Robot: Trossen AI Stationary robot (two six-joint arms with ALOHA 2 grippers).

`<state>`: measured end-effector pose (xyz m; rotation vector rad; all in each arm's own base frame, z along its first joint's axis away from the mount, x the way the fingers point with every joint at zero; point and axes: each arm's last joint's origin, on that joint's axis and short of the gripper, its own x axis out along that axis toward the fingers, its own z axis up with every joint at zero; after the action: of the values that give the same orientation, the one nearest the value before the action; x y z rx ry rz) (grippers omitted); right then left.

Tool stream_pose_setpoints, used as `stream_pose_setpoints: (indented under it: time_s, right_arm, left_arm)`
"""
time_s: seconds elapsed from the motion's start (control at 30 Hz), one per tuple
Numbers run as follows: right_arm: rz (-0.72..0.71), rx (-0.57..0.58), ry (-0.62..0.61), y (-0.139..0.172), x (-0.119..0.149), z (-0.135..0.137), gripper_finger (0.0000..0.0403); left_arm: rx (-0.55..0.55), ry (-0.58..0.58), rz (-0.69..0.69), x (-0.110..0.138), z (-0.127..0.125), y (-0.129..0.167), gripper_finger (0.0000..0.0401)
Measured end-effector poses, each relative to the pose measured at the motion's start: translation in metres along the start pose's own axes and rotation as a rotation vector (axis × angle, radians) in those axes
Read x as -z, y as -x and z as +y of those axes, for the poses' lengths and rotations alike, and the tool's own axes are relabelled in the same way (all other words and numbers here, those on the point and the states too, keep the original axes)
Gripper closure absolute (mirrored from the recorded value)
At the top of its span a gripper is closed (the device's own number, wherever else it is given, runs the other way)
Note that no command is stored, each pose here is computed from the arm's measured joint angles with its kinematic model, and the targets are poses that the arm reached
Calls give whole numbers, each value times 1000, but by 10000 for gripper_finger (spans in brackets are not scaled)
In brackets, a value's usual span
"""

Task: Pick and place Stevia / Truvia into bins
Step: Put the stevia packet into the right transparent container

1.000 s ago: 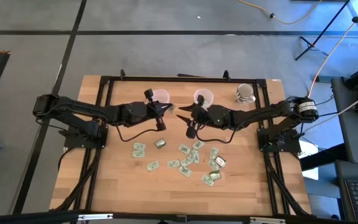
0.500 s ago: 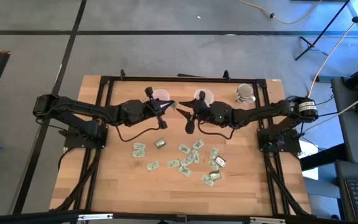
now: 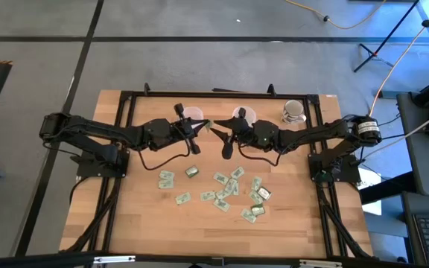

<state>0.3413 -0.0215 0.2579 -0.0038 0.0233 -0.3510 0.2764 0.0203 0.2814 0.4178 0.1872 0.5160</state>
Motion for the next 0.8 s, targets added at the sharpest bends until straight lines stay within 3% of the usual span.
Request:
stream_pose_setpoints:
  time_s: [0.53, 0.8]
  right_arm:
    - [12, -5, -19, -12, 13, 4, 257]
    - [46, -2, 18, -25, 14, 8, 270]
  left_arm:
    - [-13, -5, -4, 1, -1, -2, 399]
    - [-49, -70, 56, 10, -8, -10, 399]
